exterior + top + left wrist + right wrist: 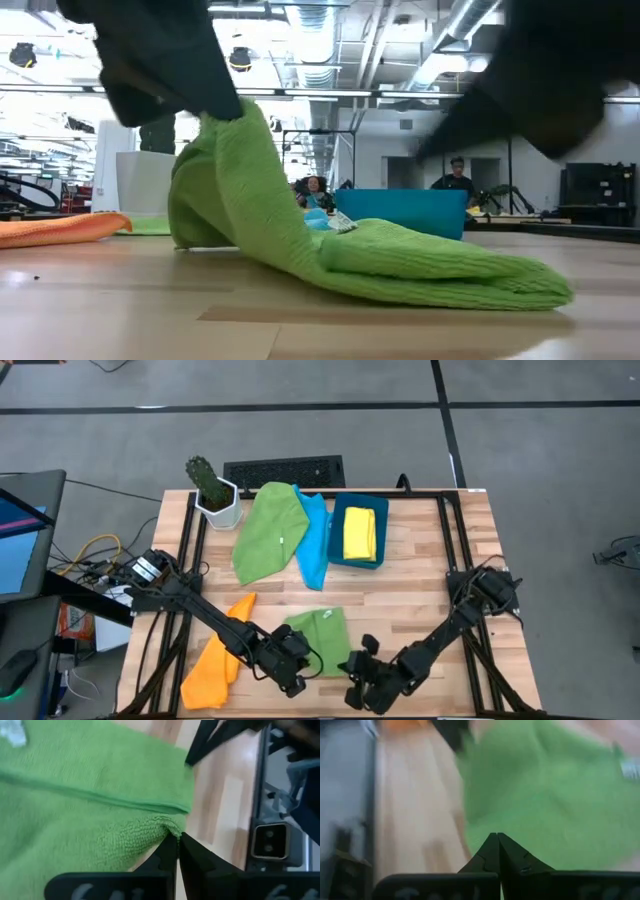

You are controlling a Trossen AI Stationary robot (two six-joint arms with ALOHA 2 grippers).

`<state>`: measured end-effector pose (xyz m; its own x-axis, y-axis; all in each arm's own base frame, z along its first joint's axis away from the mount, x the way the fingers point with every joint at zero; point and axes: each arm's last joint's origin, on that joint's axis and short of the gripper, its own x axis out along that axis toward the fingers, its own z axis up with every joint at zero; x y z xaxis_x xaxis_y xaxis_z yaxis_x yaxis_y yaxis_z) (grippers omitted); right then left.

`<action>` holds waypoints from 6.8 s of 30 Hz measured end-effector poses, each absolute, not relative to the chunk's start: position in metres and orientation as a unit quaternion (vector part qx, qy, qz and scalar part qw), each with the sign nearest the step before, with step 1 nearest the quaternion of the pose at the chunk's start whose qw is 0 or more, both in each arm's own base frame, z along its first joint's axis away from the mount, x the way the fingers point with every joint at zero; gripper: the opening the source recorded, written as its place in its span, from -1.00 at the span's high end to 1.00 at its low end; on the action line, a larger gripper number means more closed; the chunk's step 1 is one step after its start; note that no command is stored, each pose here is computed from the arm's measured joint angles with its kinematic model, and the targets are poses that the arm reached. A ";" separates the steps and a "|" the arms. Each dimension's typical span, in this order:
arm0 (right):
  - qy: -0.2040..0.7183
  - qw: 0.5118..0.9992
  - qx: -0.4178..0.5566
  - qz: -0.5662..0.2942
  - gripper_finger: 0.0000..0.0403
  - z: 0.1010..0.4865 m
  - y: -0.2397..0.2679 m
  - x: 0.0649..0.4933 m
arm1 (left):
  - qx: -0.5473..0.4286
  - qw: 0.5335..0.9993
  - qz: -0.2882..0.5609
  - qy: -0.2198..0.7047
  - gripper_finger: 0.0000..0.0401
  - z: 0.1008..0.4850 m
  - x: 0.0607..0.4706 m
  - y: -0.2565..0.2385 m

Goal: Fold microfiber towels
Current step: Fold the right green towel

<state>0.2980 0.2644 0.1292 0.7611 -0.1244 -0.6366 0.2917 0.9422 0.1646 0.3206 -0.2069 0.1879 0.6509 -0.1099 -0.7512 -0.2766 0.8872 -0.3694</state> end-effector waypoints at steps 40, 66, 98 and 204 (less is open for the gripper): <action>0.343 0.915 0.180 -0.109 0.89 0.097 0.272 0.303 | -0.176 0.852 -0.047 0.491 1.00 0.165 0.413 -0.199; 0.364 0.907 0.170 -0.130 0.92 0.118 0.287 0.282 | -0.152 0.869 -0.053 0.468 1.00 0.172 0.419 -0.196; 0.383 0.898 0.154 -0.155 0.91 0.114 0.275 0.285 | -0.137 0.841 -0.109 0.512 -0.06 0.191 0.432 -0.201; 0.351 0.901 0.230 -0.114 0.86 0.131 0.313 0.269 | -0.290 0.887 0.026 0.359 0.22 0.190 0.366 -0.108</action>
<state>0.2689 0.3130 0.1307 0.7276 -0.0438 -0.6846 0.3665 0.8684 0.3340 0.3661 -0.1079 0.1898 0.7414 -0.1622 -0.6512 -0.2544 0.8300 -0.4964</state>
